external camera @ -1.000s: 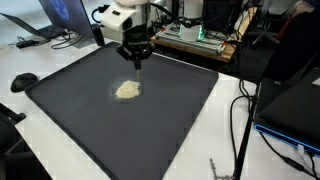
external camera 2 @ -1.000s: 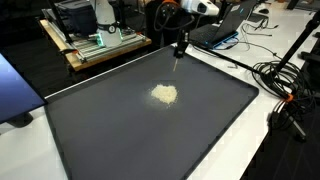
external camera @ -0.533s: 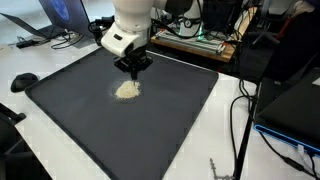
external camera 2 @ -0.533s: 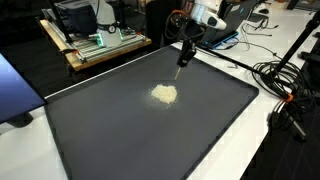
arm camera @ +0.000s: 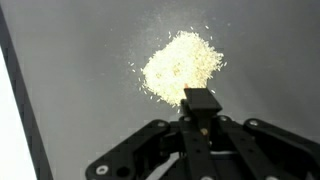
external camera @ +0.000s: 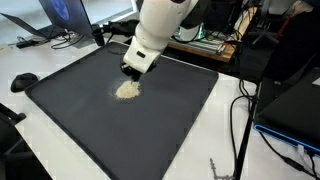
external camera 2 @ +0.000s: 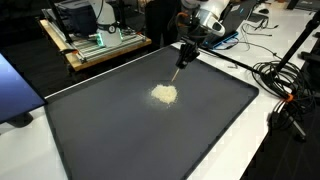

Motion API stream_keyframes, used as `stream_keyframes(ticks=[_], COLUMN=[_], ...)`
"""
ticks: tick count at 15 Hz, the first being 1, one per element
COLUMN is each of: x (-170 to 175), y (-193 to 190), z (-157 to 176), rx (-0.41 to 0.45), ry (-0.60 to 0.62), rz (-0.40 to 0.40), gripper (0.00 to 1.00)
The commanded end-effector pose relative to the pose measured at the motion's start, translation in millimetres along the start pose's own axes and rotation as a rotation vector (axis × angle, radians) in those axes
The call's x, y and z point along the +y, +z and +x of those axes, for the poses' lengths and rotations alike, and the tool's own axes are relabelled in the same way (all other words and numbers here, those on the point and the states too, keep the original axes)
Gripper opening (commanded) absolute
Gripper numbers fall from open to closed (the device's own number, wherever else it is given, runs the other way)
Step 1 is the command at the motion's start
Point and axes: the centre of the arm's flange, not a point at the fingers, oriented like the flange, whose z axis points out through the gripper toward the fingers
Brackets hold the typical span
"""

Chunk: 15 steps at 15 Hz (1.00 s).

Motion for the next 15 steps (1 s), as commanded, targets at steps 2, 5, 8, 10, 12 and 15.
stream_keyframes(ticks=[2, 5, 8, 10, 12, 15], x=[-49, -73, -59, -56, -55, -57], y=[6, 10, 11, 11, 12, 13], z=[-26, -38, -9, -7, -5, -3], rx=[-0.027, 0.032, -0.004, -0.002, 0.005, 0.014], ry=[-0.130, -0.274, -0.209, -0.206, -0.222, -0.253], rz=[-0.143, -0.205, -0.159, -0.160, -0.177, -0.178], gripper=[0.03, 0.03, 0.12, 0.12, 0.03, 0.03])
